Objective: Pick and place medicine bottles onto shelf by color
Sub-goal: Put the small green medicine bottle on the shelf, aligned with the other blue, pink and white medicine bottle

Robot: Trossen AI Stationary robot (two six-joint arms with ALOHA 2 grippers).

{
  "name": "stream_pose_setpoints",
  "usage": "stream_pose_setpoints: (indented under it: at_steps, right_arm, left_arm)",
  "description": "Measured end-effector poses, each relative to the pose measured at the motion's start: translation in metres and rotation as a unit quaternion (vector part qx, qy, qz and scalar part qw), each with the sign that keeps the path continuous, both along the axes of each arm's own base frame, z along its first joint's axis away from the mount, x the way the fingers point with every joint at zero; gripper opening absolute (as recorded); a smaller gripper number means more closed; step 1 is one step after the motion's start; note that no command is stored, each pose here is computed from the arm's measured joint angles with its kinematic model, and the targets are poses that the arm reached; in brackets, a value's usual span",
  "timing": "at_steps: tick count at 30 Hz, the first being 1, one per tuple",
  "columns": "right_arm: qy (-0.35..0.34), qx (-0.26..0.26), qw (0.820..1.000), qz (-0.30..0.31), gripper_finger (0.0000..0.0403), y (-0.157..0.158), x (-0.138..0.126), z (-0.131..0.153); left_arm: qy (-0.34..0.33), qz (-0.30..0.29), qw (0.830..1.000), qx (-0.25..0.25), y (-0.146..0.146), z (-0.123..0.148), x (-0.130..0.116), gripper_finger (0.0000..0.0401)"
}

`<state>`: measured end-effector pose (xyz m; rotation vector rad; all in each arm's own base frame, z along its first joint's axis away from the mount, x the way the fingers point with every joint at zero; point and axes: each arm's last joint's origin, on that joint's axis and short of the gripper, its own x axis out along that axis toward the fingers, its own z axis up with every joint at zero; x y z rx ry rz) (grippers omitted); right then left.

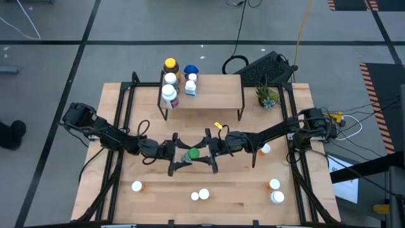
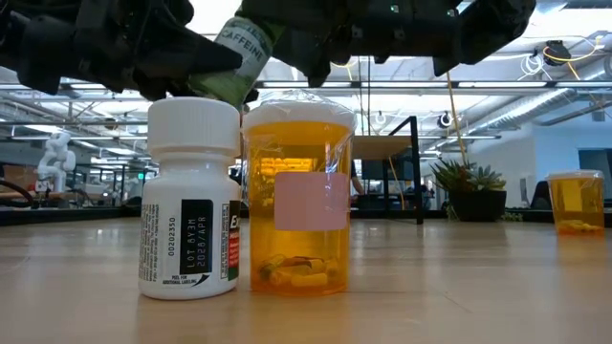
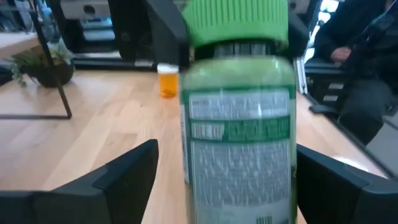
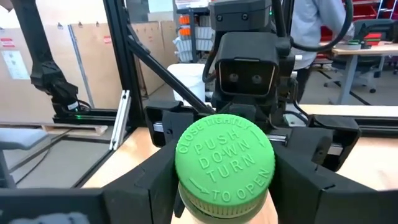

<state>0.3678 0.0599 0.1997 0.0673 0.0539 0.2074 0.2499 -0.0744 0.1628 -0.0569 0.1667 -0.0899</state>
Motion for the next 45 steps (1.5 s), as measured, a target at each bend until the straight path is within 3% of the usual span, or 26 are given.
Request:
stream_pose_setpoints:
  at_steps: [4, 7, 13, 18, 22, 31, 45]
  right_arm:
    - [0.020, -0.001, 1.000, -0.004, 0.0195, -0.002, -0.002, 0.002]
    - [0.076, 0.000, 0.997, -0.012, 0.0195, -0.007, -0.002, 0.010]
    - [0.197, -0.052, 0.977, -0.062, 0.0196, -0.023, 0.001, 0.057]
    - [0.217, -0.094, 0.964, -0.120, 0.0197, -0.059, 0.007, 0.105]
    - [0.201, -0.100, 0.960, -0.170, 0.0197, -0.103, 0.011, 0.125]
    - [0.159, -0.060, 0.968, -0.182, 0.0198, -0.173, 0.011, 0.123]
    - [0.185, -0.049, 0.964, -0.185, 0.0198, -0.198, 0.032, 0.090]
  left_arm:
    - [0.039, 0.013, 0.999, 0.009, 0.001, -0.008, -0.001, 0.0333]
    - [0.079, 0.028, 0.996, 0.015, 0.002, -0.015, -0.004, 0.0333]
    - [0.144, 0.053, 0.988, 0.003, 0.005, -0.027, -0.008, 0.0333]
    - [0.195, 0.075, 0.978, -0.020, 0.007, -0.036, -0.014, 0.0333]
    - [0.202, 0.085, 0.975, -0.031, 0.007, -0.038, -0.014, 0.0333]
    - [0.197, 0.106, 0.974, -0.024, 0.011, -0.038, -0.014, 0.0333]
    - [0.190, 0.137, 0.972, -0.030, 0.024, -0.037, -0.010, 0.0333]
